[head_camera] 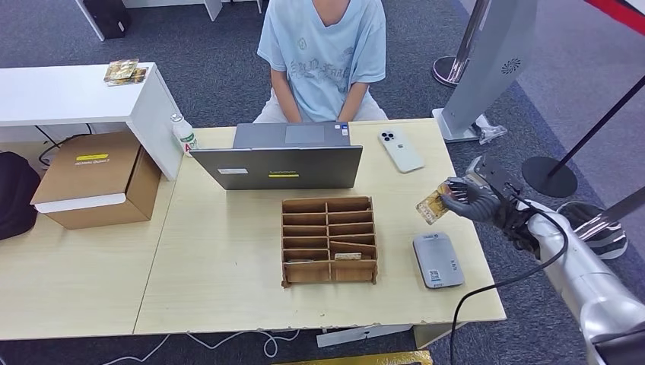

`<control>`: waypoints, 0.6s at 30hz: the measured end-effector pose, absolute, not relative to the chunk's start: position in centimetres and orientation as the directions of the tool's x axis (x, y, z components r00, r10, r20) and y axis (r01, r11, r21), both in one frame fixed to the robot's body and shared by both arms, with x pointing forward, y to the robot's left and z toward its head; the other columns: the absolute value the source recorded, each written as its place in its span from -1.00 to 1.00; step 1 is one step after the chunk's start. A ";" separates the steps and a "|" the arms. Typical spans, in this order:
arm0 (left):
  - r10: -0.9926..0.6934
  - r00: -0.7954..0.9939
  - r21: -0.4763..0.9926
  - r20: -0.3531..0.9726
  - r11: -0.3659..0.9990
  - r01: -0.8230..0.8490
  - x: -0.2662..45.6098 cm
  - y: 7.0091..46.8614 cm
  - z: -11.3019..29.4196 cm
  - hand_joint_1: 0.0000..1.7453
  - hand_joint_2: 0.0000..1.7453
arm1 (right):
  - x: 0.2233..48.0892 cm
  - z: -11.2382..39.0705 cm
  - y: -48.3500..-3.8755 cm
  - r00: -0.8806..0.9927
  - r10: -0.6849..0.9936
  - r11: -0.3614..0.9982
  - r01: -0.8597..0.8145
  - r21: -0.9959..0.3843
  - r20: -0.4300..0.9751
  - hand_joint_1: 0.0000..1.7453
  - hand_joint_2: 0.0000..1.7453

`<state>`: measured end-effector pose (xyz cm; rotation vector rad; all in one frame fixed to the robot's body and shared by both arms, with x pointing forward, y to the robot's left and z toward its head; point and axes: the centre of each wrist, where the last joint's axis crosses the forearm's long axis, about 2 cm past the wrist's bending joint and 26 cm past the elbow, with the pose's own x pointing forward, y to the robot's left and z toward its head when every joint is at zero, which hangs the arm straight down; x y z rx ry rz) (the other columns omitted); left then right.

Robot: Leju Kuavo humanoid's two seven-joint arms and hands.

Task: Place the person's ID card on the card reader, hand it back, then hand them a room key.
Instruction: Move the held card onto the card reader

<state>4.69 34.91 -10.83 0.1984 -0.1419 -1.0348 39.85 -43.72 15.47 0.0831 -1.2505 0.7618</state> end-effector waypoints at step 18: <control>-0.854 0.520 0.240 0.020 0.509 0.827 4.6 35.1 -10.8 -1.00 -1.00 | 36.5 13.4 -48.2 0.188 0.441 0.824 -0.472 -0.313 0.878 1.00 1.00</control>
